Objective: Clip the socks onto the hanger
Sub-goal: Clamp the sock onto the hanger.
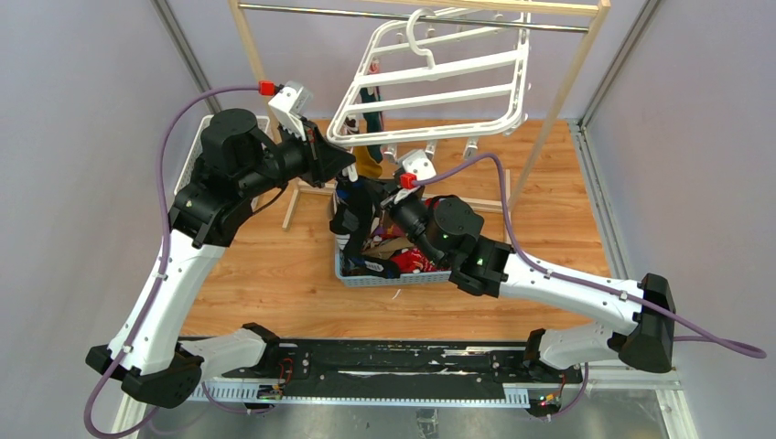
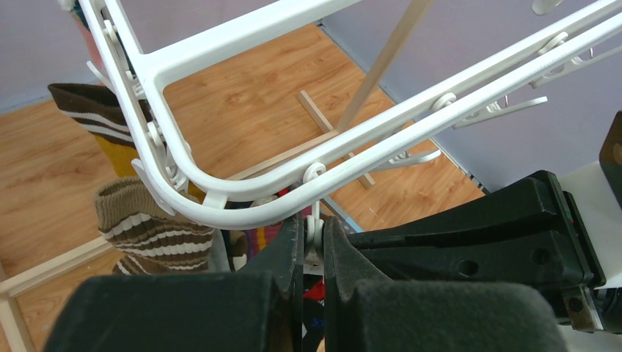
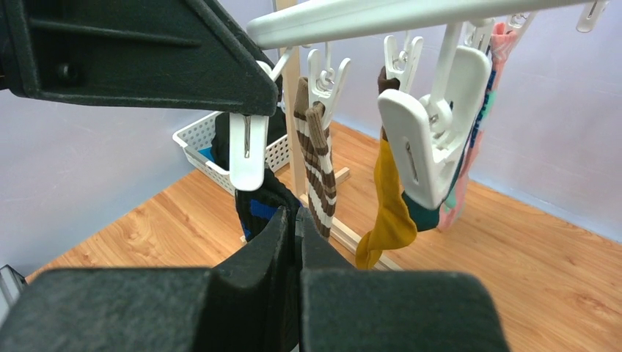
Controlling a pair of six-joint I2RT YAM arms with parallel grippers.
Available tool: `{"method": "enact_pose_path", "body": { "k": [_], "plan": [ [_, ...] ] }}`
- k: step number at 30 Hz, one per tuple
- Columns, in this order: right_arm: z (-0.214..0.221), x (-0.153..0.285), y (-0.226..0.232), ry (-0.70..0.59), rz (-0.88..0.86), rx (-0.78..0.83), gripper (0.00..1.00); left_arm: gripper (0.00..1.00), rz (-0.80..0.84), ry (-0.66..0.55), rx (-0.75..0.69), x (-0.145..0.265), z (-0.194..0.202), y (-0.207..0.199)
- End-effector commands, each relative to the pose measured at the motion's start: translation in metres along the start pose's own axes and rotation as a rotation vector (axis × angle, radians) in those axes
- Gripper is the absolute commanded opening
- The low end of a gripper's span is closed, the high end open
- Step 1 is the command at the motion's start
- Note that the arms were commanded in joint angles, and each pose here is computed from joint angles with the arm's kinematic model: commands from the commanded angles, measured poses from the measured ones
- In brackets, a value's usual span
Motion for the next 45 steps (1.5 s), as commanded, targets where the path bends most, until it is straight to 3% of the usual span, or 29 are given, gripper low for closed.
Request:
{"method": "enact_pose_path", "body": {
  "k": [1, 23, 27, 32, 36, 40, 43, 45],
  "plan": [
    [-0.036, -0.001, -0.004, -0.102, 0.011, -0.039, 0.0, 0.0, 0.052, 0.059, -0.004, 0.001, 0.016, -0.007],
    [-0.048, -0.013, 0.007, -0.14, -0.026, -0.101, 0.0, 0.0, 0.034, 0.051, -0.022, 0.004, 0.018, -0.004],
    [-0.048, -0.016, 0.01, -0.14, -0.034, -0.113, 0.0, 0.1, 0.034, 0.053, -0.027, 0.005, 0.018, -0.004],
    [-0.047, -0.014, 0.01, -0.138, -0.036, -0.116, 0.0, 0.4, 0.016, 0.047, -0.028, 0.006, 0.019, -0.003],
    [-0.045, -0.012, 0.009, -0.132, -0.038, -0.125, 0.0, 0.56, -0.016, 0.032, -0.026, 0.008, 0.018, 0.001],
    [-0.04, -0.011, 0.009, -0.124, -0.042, -0.131, 0.02, 0.6, -0.061, 0.012, -0.03, 0.011, 0.016, 0.006],
    [-0.036, -0.008, 0.008, -0.122, -0.045, -0.148, 0.14, 0.57, -0.097, -0.007, -0.036, 0.014, 0.015, 0.01],
    [-0.033, -0.004, 0.006, -0.121, -0.044, -0.161, 0.27, 0.54, -0.119, -0.022, -0.04, 0.016, 0.015, 0.012]
  ]
}}
Point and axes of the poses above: each gripper's point midway between its finger pads, its own x axis back along the fingers, its own y axis along the line the jaws close on, z = x × y, the point moved 4 cm from there along x, back along the fingers, and after that the axes turned 9 degrees about -x, right-handed, at the moved point
